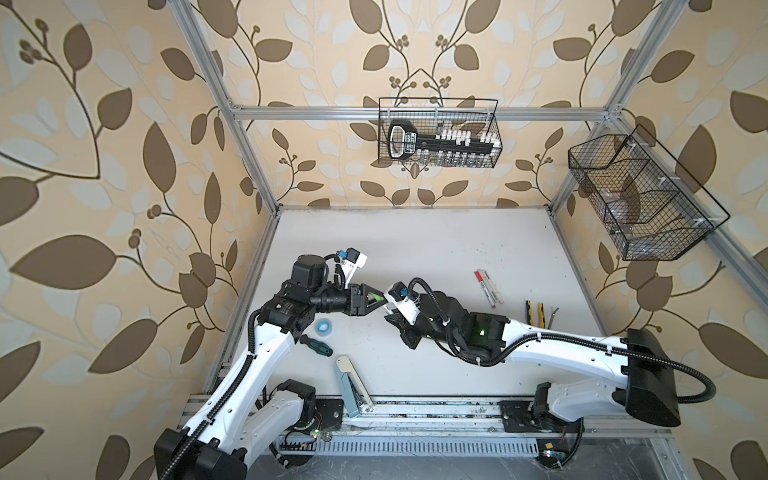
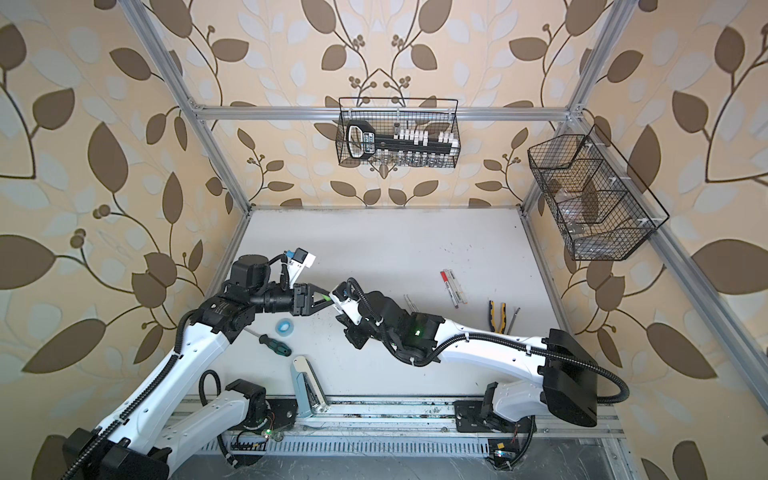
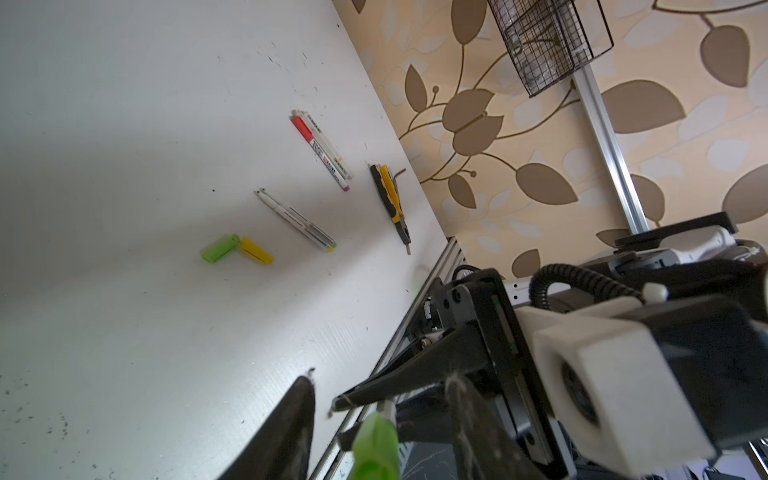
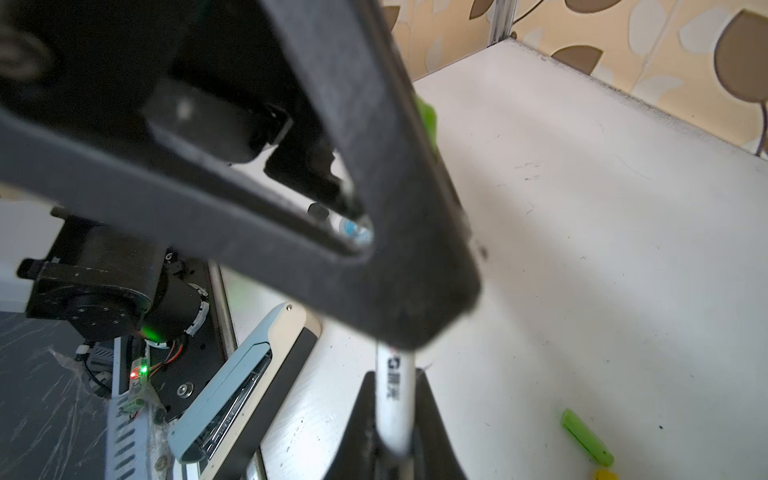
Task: Insert the pens into the pen caps
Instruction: 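Open the left gripper off the green cap while the right gripper withdraws the pen, then carry the green-capped pen to the other markers and release it with the right gripper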
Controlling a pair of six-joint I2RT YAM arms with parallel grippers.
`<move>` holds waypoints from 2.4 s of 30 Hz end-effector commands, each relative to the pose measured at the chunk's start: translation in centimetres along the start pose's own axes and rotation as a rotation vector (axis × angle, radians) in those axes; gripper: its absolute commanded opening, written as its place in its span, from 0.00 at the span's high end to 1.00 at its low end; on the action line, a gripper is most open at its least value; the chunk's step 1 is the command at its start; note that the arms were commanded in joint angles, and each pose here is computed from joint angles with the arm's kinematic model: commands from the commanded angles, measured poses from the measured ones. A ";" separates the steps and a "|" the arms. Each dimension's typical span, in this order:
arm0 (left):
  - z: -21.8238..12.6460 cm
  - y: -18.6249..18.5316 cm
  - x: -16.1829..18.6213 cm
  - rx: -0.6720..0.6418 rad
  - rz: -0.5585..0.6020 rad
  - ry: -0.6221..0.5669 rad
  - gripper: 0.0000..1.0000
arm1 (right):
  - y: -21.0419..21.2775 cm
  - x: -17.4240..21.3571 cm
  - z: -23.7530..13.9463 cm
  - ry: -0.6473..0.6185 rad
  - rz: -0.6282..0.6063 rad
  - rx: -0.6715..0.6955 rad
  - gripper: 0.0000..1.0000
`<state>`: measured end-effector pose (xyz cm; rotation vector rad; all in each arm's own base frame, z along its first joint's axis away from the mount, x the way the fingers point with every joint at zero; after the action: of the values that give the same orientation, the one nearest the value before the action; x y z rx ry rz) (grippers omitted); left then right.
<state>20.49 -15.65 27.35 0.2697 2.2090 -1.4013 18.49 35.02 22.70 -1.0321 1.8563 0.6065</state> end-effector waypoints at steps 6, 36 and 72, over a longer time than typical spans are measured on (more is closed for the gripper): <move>-1.4 -0.8 -1.8 -0.016 0.041 -0.106 0.64 | 0.2 -0.7 -0.3 -0.028 0.010 0.005 0.97; -0.6 -1.8 -0.7 0.098 0.068 -0.010 1.00 | -0.8 -12.0 -0.5 -0.261 -0.083 -0.001 1.00; -1.4 0.0 -1.9 -0.048 0.018 -0.103 0.01 | -22.5 17.7 -5.7 0.761 0.328 0.610 0.96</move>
<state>21.80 -14.19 28.03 0.1541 2.1795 -1.3035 29.95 13.43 11.19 -0.5076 2.6042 -0.1145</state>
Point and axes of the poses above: each gripper's point midway between its finger pads, its own z axis out along the fingers, its own y axis along the line the jaws close on, x = y × z, the point moved 4 cm from there along -z, back along the fingers, and after that the axes turned 5 degrees about -z, right-handed, at the moved point
